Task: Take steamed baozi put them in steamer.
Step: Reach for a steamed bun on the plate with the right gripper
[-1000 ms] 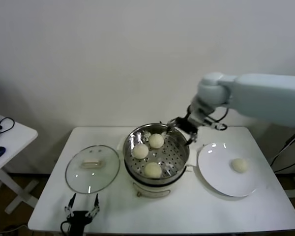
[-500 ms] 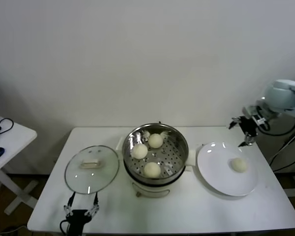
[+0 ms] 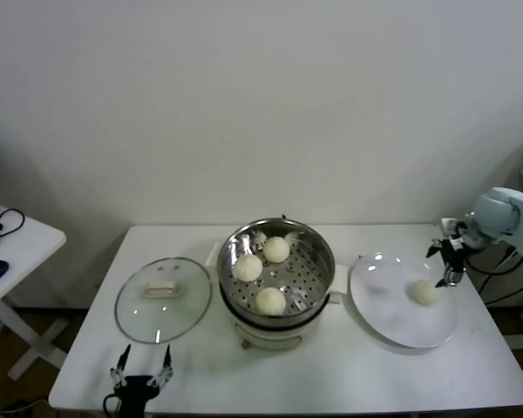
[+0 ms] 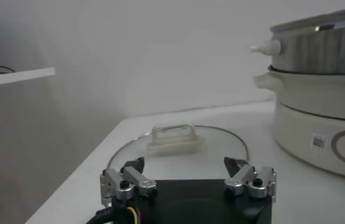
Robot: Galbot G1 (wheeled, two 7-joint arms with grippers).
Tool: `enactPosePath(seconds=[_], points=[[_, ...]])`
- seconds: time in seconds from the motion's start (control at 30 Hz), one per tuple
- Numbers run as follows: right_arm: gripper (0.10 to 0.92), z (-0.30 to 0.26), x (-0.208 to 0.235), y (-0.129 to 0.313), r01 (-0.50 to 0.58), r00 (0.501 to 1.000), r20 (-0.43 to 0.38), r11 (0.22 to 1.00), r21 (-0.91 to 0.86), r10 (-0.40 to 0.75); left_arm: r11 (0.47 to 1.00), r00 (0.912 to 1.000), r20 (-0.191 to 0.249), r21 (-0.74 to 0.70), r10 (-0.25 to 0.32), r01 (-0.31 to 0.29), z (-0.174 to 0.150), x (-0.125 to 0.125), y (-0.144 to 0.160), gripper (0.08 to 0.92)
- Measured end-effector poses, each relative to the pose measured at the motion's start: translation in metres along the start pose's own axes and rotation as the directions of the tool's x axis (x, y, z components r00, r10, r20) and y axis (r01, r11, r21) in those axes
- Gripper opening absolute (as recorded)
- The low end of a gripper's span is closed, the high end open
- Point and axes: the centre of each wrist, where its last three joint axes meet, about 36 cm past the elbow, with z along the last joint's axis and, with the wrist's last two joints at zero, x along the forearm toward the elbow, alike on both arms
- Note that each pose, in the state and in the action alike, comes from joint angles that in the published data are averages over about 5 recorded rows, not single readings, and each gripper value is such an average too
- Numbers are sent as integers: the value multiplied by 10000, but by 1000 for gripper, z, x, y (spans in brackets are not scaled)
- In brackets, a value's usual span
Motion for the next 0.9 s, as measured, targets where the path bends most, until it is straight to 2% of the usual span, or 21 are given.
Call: enactPosePath(seconds=[0.27, 0.57, 0.77, 0.9], points=[[823, 10, -41, 1, 347, 9992, -204, 9993, -103, -349, 10000, 9999, -120, -41, 0, 0, 6, 2, -3, 823], [816, 5, -69, -6, 498, 9986, -209, 9987, 122, -495, 9998, 9997, -209, -96, -150, 148, 10, 6, 1, 823], [773, -1, -81, -9, 659, 9976, -215, 9972, 361, -651, 9998, 9996, -231, -65, -189, 187, 11, 5, 0, 823], [702, -3, -85, -10, 716, 9972, -248, 9962, 492, -705, 9998, 9995, -245, -51, -185, 184, 12, 5, -1, 823]])
